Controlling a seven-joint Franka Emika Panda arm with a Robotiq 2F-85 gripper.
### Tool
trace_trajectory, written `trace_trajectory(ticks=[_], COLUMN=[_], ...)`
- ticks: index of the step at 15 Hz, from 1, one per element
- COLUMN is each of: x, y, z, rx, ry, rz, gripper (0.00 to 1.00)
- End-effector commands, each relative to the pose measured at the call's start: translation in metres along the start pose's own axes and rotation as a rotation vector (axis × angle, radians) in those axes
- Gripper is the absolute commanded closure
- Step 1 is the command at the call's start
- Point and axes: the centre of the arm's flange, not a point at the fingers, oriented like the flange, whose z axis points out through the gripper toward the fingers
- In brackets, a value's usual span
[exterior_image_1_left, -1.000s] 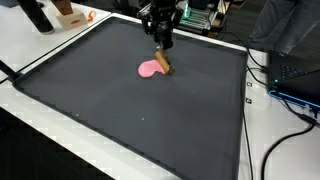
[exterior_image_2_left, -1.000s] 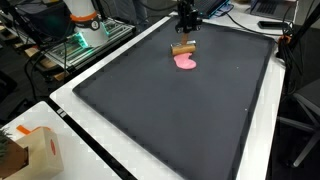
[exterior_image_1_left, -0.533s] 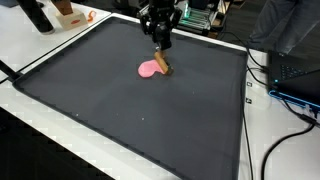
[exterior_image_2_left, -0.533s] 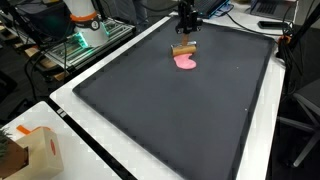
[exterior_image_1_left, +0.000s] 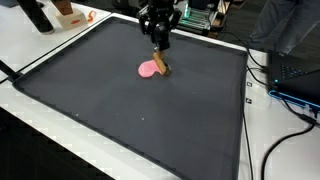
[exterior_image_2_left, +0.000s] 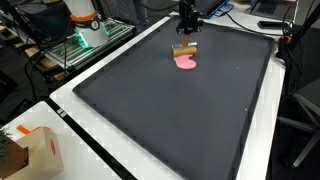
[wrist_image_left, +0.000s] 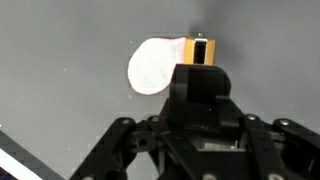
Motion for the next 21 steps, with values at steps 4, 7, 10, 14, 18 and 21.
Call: trace_trajectory(ticks=[4, 7, 10, 14, 18, 21], x=[-0.005, -0.005, -0.007, -0.008, -0.01, -0.011], y=[0.02, 0.023, 0.028, 0.034, 0.041, 0.047], z=[0.031, 0.032, 0.033, 0.034, 0.035, 0.036], rx=[-0.039, -0.049, -0.057, -0.065, -0.059, -0.069], ry=[-0.031, -0.036, -0.04, -0.036, -0.04, -0.045], rz=[0.017, 0.018, 0.022, 0.038, 0.045, 0.055], gripper=[0.75, 0.75, 0.75, 0.75, 0.75, 0.75])
